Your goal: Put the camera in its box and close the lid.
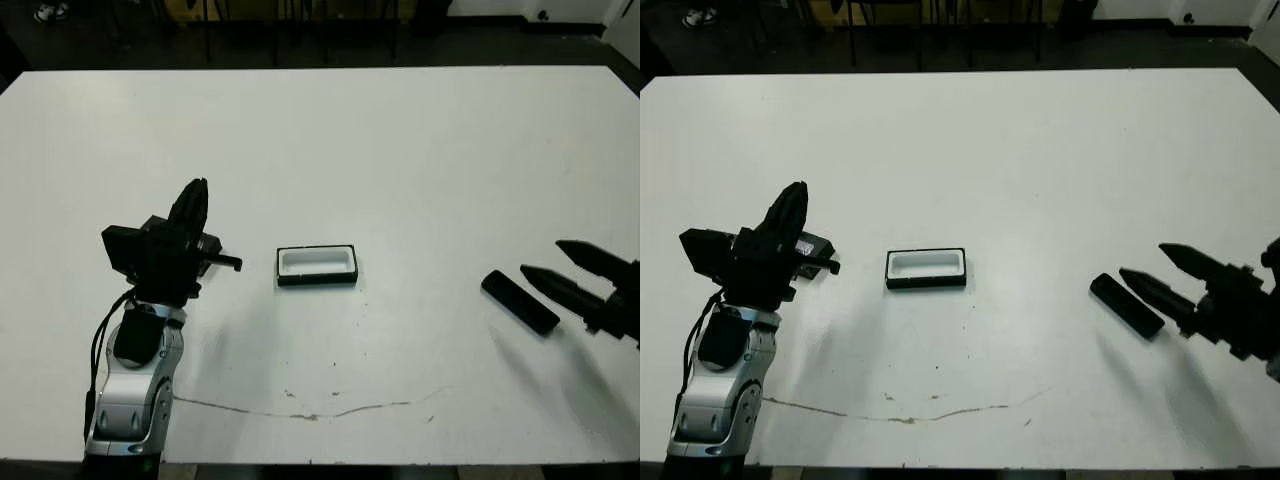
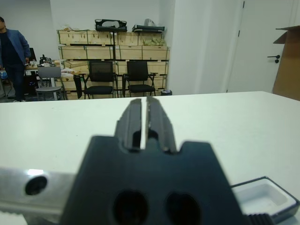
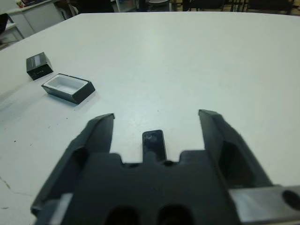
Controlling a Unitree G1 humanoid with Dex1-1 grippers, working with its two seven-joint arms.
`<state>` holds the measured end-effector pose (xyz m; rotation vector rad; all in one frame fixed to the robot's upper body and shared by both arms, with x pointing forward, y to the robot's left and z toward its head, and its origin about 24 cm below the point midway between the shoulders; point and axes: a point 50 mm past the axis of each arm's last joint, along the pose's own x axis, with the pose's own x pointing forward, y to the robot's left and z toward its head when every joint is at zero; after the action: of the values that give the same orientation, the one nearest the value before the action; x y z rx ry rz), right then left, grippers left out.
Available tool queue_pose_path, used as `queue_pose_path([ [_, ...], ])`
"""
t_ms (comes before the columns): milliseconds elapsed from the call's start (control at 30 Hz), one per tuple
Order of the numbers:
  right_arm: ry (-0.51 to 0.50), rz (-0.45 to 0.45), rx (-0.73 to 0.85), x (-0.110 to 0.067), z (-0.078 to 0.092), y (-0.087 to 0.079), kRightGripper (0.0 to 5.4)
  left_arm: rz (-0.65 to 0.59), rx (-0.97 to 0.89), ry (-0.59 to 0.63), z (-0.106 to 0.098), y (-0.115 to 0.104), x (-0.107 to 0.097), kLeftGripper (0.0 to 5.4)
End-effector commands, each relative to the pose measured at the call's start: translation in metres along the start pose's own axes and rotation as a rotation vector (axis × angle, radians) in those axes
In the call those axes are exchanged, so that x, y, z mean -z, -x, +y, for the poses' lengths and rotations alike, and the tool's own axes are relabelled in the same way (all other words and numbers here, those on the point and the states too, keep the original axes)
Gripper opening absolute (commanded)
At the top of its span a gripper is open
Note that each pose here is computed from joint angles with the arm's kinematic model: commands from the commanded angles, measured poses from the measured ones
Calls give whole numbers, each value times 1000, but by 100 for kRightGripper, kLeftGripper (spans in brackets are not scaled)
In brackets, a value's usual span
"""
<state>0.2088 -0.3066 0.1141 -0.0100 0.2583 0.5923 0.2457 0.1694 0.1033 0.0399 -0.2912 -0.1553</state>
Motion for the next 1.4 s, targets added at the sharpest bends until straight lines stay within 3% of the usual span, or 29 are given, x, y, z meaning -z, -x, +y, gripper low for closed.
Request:
queue_pose_path([
  [33, 20, 21, 5, 2, -6, 2, 469, 45, 2, -16, 4, 3, 6, 0],
  [167, 43, 48, 11, 8, -11, 4, 539, 40, 3, -15, 4, 3, 7, 0],
  [267, 88, 73, 8, 13, -13, 4, 539, 40, 3, -11, 5, 3, 7, 0],
  [667, 92, 106, -37, 35, -14, 1, 539, 39, 1, -14, 4, 3, 6, 0],
  [900, 37, 105, -65, 51, -18, 0, 539, 44, -3, -24, 5, 4, 6, 0],
  [1167, -101, 132, -13, 77, -28, 4, 539, 41, 1, -18, 6, 4, 7, 0],
  [1400, -90, 139, 17, 72, -18, 0, 539, 50, 3, -13, 5, 4, 7, 0],
])
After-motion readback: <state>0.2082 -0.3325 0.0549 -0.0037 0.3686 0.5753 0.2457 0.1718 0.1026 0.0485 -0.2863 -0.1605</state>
